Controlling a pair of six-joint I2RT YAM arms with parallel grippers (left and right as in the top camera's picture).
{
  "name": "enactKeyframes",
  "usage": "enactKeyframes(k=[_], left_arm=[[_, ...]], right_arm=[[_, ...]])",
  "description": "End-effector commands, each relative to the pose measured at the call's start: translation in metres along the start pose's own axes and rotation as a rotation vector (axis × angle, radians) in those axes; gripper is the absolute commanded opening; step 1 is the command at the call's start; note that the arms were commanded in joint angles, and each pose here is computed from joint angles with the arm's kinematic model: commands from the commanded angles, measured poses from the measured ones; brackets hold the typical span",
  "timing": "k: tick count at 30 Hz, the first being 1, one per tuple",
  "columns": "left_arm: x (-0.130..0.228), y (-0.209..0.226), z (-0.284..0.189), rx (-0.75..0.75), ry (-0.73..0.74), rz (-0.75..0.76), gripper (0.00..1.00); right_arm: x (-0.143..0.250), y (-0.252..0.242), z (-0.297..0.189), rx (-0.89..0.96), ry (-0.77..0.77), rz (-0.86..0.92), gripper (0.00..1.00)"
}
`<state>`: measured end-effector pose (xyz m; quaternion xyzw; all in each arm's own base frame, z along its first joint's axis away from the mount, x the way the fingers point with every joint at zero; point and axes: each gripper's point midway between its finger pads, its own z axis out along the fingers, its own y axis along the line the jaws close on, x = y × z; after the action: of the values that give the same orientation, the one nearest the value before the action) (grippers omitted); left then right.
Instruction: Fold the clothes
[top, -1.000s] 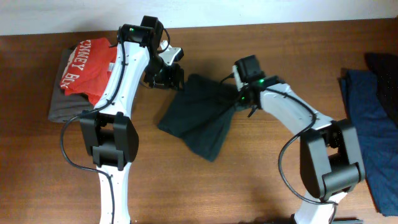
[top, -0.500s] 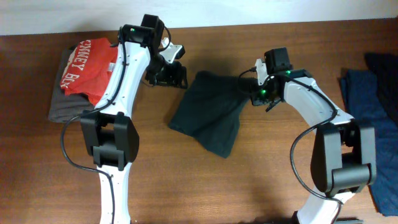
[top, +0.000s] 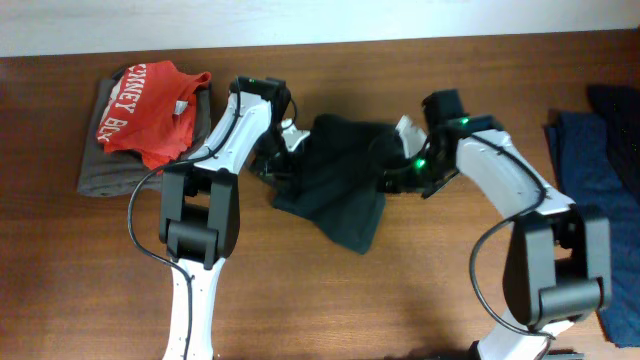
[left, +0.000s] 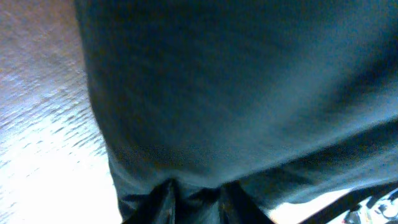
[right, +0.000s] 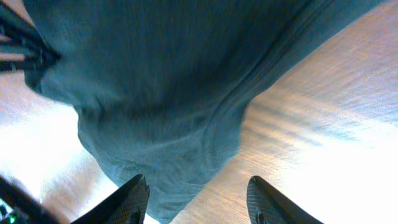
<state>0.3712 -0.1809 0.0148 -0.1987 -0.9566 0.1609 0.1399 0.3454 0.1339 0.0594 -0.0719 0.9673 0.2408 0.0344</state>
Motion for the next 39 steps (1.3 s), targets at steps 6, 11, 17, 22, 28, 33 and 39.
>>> enactKeyframes(k=[6, 11, 17, 22, 28, 33, 39], left_arm=[[0.004, -0.016, 0.017, 0.148, 0.017, 0.007, 0.01], [0.009, -0.019, 0.015, 0.169, 0.032, 0.002, 0.00], [0.024, 0.007, 0.006, 0.154, 0.075, -0.076, 0.01], [0.027, 0.017, -0.002, 0.189, 0.065, -0.110, 0.02], [0.028, -0.011, -0.026, 0.305, 0.013, -0.044, 0.25], [-0.004, -0.016, -0.068, 0.241, -0.217, 0.079, 0.26], [-0.065, -0.017, -0.107, 0.185, -0.530, 0.217, 0.25]], right_arm=[[0.032, 0.026, 0.045, -0.023, 0.113, -0.038, 0.41], [0.033, 0.008, 0.046, 0.110, 0.111, 0.020, 0.07], [0.053, -0.049, 0.024, 0.355, 0.172, 0.139, 0.04], [0.066, -0.055, 0.016, 0.354, 0.229, 0.139, 0.17], [0.058, -0.046, -0.007, 0.331, 0.190, 0.111, 0.31], [0.004, 0.001, -0.039, 0.120, -0.035, 0.005, 0.38], [-0.063, 0.016, -0.048, 0.035, -0.294, 0.027, 0.30]])
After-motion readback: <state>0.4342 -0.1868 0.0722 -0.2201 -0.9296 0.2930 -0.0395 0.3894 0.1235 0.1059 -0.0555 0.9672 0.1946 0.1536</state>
